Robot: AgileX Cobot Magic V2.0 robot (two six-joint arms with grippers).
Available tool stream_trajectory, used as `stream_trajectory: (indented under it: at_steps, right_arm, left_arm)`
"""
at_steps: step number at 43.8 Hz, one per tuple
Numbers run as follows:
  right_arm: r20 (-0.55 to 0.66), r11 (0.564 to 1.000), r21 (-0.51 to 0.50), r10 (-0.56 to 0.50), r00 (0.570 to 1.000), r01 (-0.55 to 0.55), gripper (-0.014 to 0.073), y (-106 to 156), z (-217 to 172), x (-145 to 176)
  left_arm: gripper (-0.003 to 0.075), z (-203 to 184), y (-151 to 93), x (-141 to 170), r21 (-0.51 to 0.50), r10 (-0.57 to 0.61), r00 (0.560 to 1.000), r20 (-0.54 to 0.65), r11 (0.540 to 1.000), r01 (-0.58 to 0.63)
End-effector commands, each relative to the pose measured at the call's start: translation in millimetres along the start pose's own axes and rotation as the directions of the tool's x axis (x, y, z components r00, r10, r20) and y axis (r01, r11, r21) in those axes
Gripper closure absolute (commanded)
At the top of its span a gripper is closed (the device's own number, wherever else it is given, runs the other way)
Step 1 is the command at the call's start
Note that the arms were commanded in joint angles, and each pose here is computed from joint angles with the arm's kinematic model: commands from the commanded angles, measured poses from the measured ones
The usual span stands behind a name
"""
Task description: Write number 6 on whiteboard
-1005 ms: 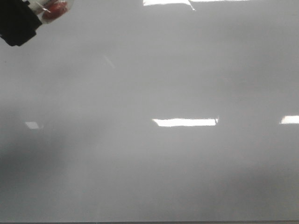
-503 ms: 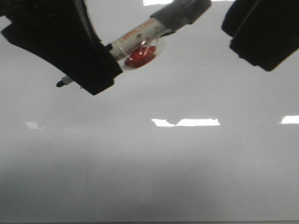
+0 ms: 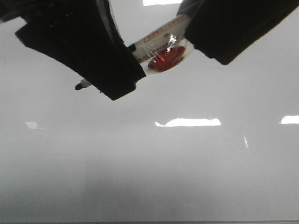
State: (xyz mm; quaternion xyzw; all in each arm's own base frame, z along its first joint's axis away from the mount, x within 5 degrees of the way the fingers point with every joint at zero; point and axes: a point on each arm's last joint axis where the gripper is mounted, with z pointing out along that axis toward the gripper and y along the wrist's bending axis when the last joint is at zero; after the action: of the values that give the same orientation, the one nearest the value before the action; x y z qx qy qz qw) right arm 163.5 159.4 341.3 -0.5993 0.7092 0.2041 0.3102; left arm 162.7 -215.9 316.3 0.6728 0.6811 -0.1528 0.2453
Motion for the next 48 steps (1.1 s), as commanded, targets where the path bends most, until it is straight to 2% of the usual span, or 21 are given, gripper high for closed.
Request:
stream_trajectory:
  at_steps: [1,9,14,17,19,25,28,32,39,44,48]
  right_arm:
    - [0.085,0.999,0.035,-0.011,0.996,0.008,0.0221,0,-11,-13]
    - [0.085,0.999,0.035,-0.011,0.996,0.008,0.0447,0,-11,-13]
    - [0.085,0.999,0.035,-0.011,0.996,0.008,0.0552,0,-11,-13]
    - [0.085,0.999,0.035,-0.011,0.996,0.008,0.06,0,-11,-13]
    - [0.085,0.999,0.035,-0.011,0.996,0.008,0.0627,0,-11,-13]
    - [0.083,0.999,0.032,-0.011,0.996,0.008,0.0655,0,-11,-13]
    - [0.082,0.999,0.034,-0.007,0.997,0.004,0.0655,-1,-11,-13]
    - [0.077,0.999,0.031,0.014,0.997,-0.016,0.0655,-1,-12,-12]
    - [-0.014,0.997,0.032,0.065,0.998,-0.065,0.0655,-1,-21,-11]
    - [-0.108,0.984,0.085,0.165,0.98,-0.156,0.0655,-3,-33,-10]
    - [-0.159,0.944,0.181,0.304,0.939,-0.275,0.0655,-8,-41,-6]
  left_arm:
    - [0.0741,-15,1,-13,-0.051,0.01,0.996,0.089,0.999,-0.006]
    - [0.0741,-15,3,-14,-0.065,0.011,0.995,0.1,0.998,-0.005]
    - [0.0734,-16,3,-15,-0.072,0.012,0.994,0.106,0.997,-0.004]
    - [0.0676,-16,3,-15,-0.072,0.012,0.994,0.106,0.997,-0.004]
    - [0.06,-16,3,-15,-0.072,0.012,0.994,0.106,0.997,-0.004]
    - [0.0337,-16,5,-15,-0.085,0.013,0.993,0.113,0.996,-0.003]
    - [0.0271,-18,5,-15,-0.096,0.019,0.993,0.113,0.995,-0.008]
    - [0.0265,-25,3,-13,-0.103,0.011,0.993,0.117,0.995,0.001]
    - [0.0266,-51,2,-3,-0.142,-0.093,0.987,0.128,0.984,0.111]
    - [0.0266,-73,7,11,-0.218,-0.197,0.971,0.136,0.95,0.223]
    - [0.0266,-92,8,24,-0.273,-0.286,0.946,0.151,0.908,0.318]
